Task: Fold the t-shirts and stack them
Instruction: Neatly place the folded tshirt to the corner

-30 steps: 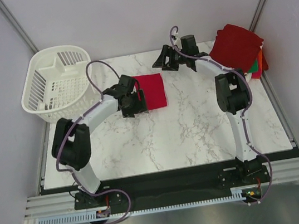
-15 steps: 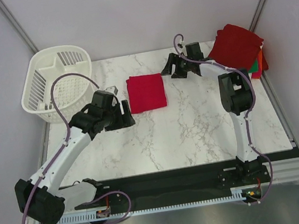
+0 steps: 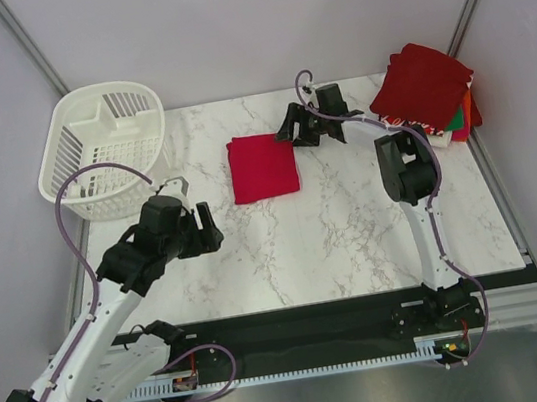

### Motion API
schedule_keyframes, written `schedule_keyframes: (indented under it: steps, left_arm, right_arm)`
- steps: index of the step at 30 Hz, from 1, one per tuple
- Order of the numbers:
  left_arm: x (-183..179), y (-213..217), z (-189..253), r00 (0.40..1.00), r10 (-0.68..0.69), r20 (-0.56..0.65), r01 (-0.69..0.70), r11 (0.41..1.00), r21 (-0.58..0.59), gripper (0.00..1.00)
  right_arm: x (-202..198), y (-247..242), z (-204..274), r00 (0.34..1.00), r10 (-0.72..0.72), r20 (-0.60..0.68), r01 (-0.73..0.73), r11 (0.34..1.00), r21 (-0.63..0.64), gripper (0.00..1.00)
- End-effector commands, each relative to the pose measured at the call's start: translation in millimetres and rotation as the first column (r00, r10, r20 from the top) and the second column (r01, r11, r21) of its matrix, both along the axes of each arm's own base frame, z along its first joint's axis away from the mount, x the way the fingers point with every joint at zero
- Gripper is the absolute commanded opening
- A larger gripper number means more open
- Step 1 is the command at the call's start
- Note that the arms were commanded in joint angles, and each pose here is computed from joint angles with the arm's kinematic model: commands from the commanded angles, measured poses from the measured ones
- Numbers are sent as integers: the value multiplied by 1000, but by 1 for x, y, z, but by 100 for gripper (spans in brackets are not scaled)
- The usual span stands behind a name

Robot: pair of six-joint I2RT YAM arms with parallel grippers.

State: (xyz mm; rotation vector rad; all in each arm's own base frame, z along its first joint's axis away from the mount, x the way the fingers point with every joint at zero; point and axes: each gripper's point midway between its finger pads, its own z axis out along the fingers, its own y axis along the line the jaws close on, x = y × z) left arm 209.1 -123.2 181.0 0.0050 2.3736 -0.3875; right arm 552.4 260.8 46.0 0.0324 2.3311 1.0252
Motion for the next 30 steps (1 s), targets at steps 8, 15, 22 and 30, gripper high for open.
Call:
schedule_keyframes:
  steps: [8, 15, 22, 30]
  left_arm:
    - [6, 9, -5, 999, 17, 29, -18, 998, 53, 78]
    - [7, 9, -6, 999, 16, 31, -17, 998, 56, 77]
    - [7, 11, -3, 999, 21, 44, -24, 998, 54, 77]
    - [6, 12, -3, 999, 23, 46, -26, 998, 55, 76]
  right_arm:
    - [-13, 31, -35, 999, 13, -43, -12, 1000, 18, 34]
    - [-9, 38, -4, 999, 18, 31, -21, 995, 95, 0]
    - [-7, 15, 95, 983, -8, 184, 4, 1000, 26, 0]
    - [-7, -25, 207, 948, -68, 310, 60, 998, 33, 0]
